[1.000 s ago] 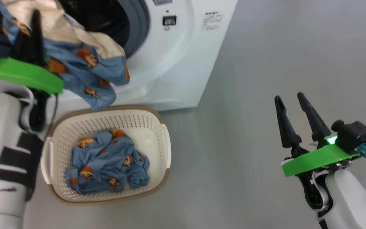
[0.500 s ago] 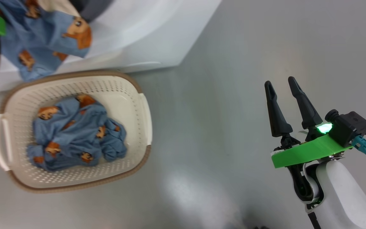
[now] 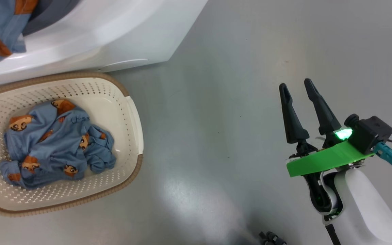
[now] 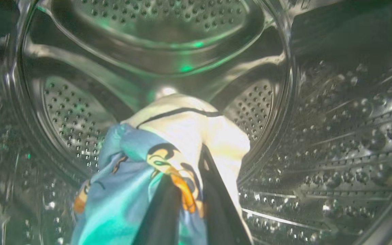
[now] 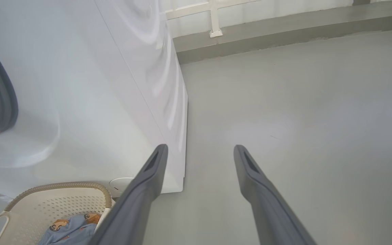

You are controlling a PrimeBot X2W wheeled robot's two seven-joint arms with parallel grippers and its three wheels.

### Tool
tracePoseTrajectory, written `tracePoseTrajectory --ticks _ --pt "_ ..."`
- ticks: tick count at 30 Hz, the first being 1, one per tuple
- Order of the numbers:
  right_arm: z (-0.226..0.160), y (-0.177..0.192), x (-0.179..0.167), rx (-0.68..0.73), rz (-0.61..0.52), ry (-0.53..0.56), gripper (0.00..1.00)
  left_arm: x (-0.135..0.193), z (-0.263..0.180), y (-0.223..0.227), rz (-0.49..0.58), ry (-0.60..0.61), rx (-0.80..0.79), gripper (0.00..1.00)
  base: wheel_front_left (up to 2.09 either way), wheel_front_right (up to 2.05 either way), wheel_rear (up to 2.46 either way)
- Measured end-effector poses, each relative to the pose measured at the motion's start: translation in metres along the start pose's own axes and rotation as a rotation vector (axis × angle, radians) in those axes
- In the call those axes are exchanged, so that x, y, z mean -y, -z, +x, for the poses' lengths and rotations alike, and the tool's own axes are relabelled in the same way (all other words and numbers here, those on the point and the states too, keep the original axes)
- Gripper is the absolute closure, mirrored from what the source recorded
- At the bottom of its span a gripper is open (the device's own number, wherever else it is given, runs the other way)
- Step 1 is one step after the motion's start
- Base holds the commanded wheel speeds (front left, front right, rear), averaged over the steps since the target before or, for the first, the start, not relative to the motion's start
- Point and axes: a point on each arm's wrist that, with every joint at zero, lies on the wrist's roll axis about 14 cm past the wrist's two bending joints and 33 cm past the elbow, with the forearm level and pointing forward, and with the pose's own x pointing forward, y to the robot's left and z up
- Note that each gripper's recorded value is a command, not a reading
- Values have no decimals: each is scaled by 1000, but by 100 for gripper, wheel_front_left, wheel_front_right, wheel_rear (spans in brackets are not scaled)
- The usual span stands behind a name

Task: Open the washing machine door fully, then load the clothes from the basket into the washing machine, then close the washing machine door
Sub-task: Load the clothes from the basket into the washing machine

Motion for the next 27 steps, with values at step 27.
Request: tracePoseTrajectory --ticks 27 --pt "-7 -36 -22 80 16 -67 0 14 -82 59 6 -52 -324 0 0 0 0"
